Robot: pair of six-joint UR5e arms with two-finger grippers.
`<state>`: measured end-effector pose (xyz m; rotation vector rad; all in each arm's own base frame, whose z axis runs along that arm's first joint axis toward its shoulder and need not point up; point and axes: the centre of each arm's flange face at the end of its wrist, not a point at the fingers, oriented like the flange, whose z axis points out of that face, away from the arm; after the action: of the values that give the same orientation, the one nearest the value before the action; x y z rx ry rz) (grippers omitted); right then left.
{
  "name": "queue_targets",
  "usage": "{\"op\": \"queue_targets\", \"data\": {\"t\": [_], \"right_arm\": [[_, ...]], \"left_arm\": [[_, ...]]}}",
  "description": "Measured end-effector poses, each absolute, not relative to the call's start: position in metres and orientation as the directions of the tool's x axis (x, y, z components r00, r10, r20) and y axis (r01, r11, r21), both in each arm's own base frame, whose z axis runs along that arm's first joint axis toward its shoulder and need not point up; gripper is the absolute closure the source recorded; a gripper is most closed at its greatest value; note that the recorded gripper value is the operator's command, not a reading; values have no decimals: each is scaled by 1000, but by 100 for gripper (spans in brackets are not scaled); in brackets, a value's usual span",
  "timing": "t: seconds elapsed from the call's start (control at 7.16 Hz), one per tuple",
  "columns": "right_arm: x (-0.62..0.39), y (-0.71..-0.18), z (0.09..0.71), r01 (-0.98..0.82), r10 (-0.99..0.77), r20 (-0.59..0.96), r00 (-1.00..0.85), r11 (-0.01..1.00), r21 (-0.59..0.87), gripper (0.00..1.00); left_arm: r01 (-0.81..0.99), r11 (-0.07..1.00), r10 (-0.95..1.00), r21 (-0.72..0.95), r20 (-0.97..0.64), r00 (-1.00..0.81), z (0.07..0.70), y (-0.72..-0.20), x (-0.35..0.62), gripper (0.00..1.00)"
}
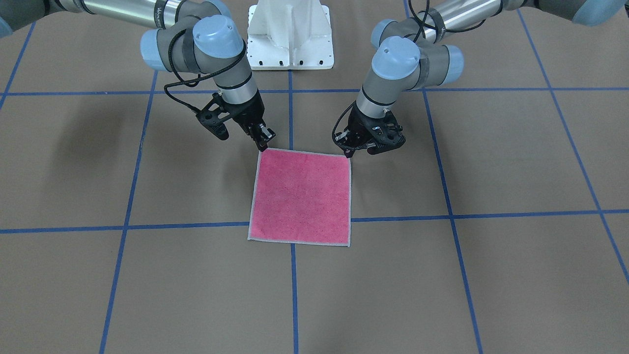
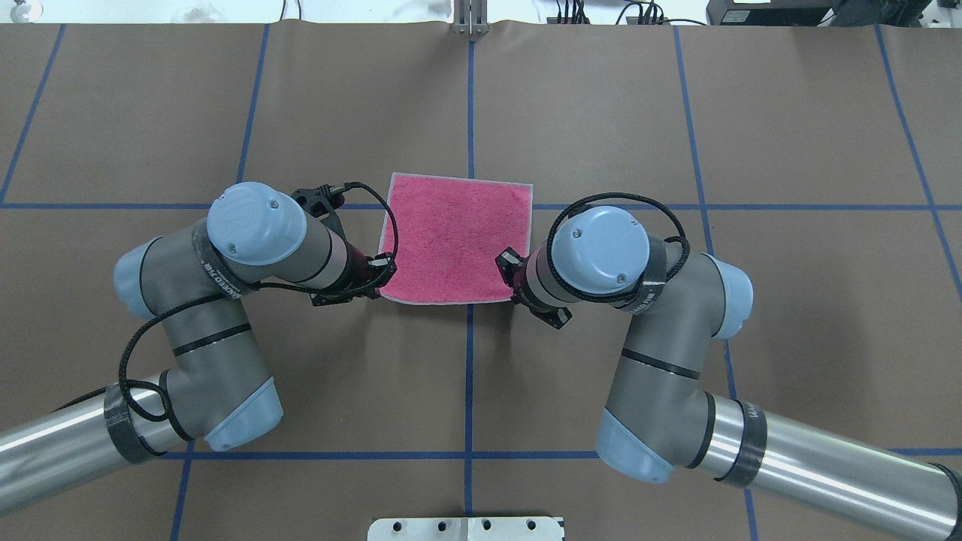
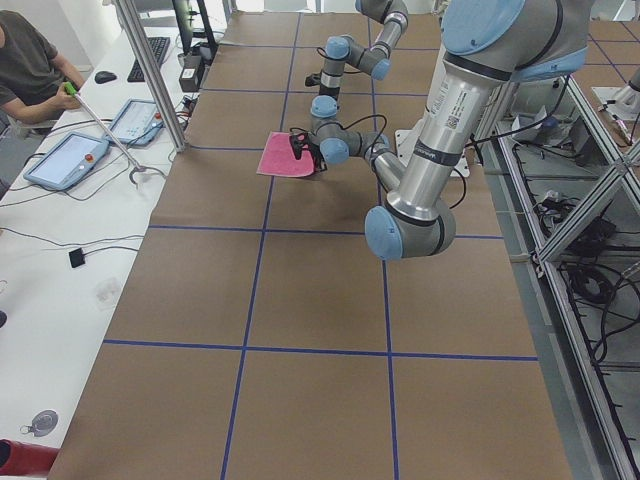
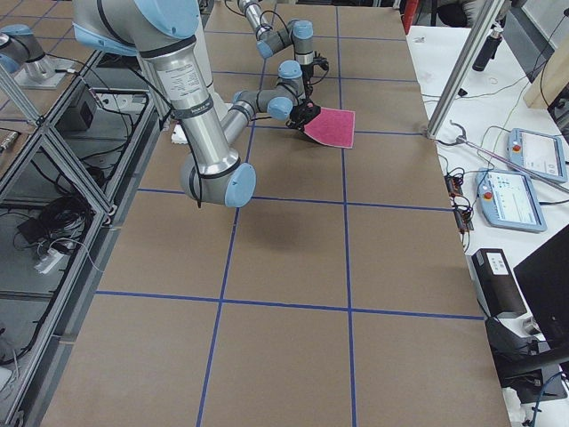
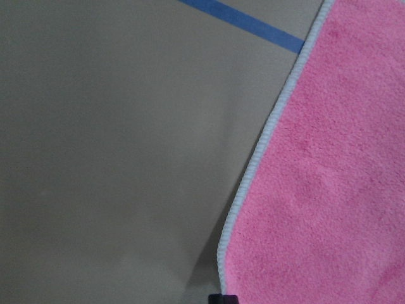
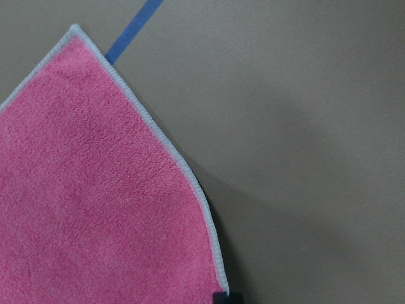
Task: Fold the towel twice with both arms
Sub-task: 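Grasp the two near corners of the pink towel with both grippers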
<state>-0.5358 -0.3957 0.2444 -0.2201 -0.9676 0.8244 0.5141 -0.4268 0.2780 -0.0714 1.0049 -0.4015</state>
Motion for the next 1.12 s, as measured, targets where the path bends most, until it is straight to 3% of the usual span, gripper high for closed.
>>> {"op": "queue_targets", "data": {"t": [0.7, 1.12], "right_arm": [[-485, -364, 255, -476, 707, 643, 294, 691, -543, 100], [-477, -347, 257, -429, 709, 629, 319, 699, -572, 100]], "left_arm": [[233, 900, -433, -367, -812, 391, 236, -341, 522, 100], [214, 897, -441, -386, -813, 382, 228, -322, 524, 100]]}}
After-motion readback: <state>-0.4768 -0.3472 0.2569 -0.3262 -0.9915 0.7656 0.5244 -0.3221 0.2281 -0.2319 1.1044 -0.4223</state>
